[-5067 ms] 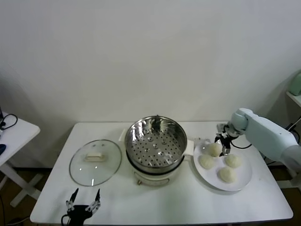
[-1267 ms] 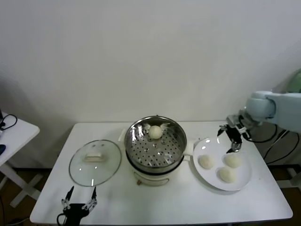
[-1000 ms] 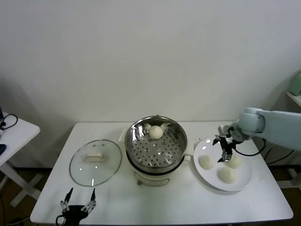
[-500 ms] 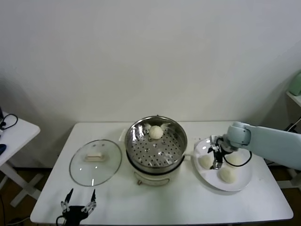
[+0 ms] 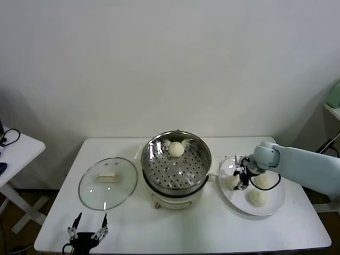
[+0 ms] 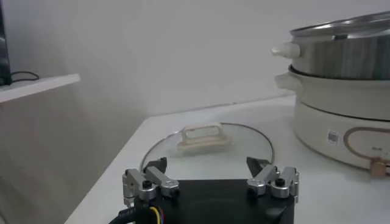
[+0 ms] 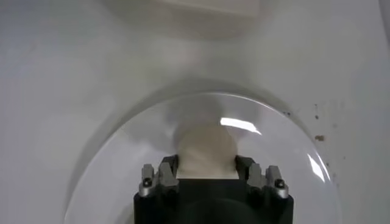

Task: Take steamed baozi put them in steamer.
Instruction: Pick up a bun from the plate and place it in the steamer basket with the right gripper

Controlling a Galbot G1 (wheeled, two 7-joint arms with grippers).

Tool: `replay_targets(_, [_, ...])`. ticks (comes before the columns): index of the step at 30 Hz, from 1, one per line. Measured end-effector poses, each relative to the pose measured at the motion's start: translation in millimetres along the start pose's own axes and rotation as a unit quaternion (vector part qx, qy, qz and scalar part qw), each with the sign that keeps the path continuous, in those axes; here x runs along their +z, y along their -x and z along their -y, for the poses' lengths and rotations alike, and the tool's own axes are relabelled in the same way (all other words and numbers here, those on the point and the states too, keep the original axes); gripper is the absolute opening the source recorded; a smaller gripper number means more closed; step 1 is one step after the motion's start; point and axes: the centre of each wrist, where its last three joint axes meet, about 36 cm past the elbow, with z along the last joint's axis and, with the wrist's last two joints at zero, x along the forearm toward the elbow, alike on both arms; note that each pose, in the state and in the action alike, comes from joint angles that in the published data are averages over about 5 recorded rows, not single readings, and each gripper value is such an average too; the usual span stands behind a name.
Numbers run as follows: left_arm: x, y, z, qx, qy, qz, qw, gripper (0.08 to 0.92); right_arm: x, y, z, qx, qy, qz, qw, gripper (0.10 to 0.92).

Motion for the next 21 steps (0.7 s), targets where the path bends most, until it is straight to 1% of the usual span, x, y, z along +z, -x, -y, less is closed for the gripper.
replay_targets(3, [-1.3,-0.6,-0.6,0.000,0.001,0.001,1.000,0.823,-7.7,-31.4,9.9,0.003,-0.012,0.005,1.000,0.628])
replay_targets(5, [-2.5,-0.4,-0.8,0.000,0.001,0.003,1.000,0.823,-15.9,-61.3,19.3,0.008,-0.019,0.011,1.000,0.626])
replay_targets(10, [-3.6,1.0,-0.6,0.001,0.001,0.005,1.000,0.823,-44.8,-153.4,40.1,0.031,-0.030,0.036,0.998,0.620])
replay_targets(14, [-2.0,1.9,1.4,0.005,-0.001,0.003,1.000,0.823,-75.9,-222.8,44.7,0.054,-0.036,0.064,0.996,0.620])
replay_targets(17, [-0.5,2.6,3.2,0.007,-0.001,0.002,1.000,0.823,-105.3,-257.5,39.5,0.062,-0.042,0.086,0.993,0.622])
replay_targets(21, [0.5,3.0,4.3,0.009,-0.001,0.002,1.000,0.823,-150.9,-280.4,27.7,0.066,-0.054,0.111,0.990,0.627])
